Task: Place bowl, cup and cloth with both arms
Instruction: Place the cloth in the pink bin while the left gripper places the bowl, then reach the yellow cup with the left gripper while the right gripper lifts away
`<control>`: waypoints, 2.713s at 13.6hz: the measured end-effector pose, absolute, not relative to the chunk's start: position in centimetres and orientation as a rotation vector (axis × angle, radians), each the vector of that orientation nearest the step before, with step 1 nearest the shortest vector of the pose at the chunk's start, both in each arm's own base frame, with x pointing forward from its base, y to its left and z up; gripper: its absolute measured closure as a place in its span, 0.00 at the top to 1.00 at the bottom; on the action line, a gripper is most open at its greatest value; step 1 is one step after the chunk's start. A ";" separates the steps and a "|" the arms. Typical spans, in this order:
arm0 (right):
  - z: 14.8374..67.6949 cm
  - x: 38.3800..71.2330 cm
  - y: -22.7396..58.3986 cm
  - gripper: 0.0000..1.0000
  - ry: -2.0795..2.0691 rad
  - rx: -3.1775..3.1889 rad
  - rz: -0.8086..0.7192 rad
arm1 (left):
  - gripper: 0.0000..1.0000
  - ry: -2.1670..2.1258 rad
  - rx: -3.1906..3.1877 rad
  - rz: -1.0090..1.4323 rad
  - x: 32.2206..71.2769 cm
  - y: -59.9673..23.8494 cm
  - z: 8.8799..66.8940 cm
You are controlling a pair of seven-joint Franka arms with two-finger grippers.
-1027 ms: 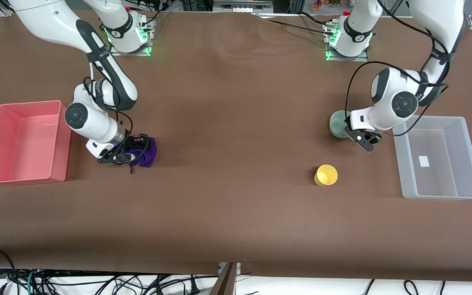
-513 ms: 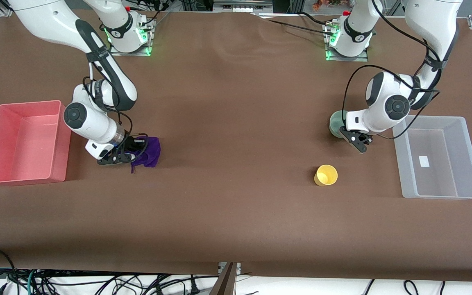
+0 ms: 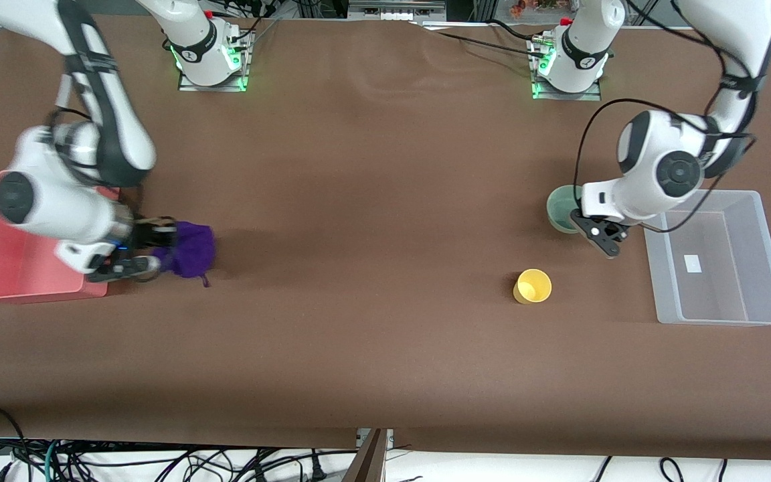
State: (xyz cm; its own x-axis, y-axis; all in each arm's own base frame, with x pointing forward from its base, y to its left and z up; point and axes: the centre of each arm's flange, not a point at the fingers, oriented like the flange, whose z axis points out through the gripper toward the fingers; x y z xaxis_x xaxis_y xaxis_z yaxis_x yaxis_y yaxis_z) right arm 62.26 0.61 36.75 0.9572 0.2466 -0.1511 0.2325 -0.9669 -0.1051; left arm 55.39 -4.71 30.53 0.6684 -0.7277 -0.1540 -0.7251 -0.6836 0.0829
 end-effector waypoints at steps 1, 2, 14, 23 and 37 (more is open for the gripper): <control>39.4 62.4 -2.2 0.05 -0.408 -3.013 0.295 | 0.03 -1.249 2.848 -0.303 56.6 -4.1 33.5; 41.7 62.3 -5.2 0.05 -0.447 -3.007 0.326 | 0.03 -1.253 2.842 -0.316 57.6 -3.1 36.1; 37.9 56.3 -28.1 0.05 -0.530 -3.004 0.467 | 0.03 -1.119 2.871 -0.191 62.7 26.9 25.1; 31.3 55.5 -30.1 0.22 -0.489 -3.033 0.448 | 0.79 -1.146 2.851 -0.132 65.6 24.1 28.2; 49.4 62.7 -9.7 1.00 -0.127 -3.116 0.369 | 0.98 -0.561 2.900 -0.174 71.0 -8.7 25.8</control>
State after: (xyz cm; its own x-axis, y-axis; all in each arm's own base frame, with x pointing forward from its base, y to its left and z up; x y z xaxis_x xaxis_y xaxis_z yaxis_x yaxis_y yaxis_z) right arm 62.71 -9.67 49.41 0.9691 0.0805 -0.2332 0.0802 -0.9967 -0.0110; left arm 71.05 -8.70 25.77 0.9218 -0.3794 -0.0797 -0.3580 -0.9119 0.2005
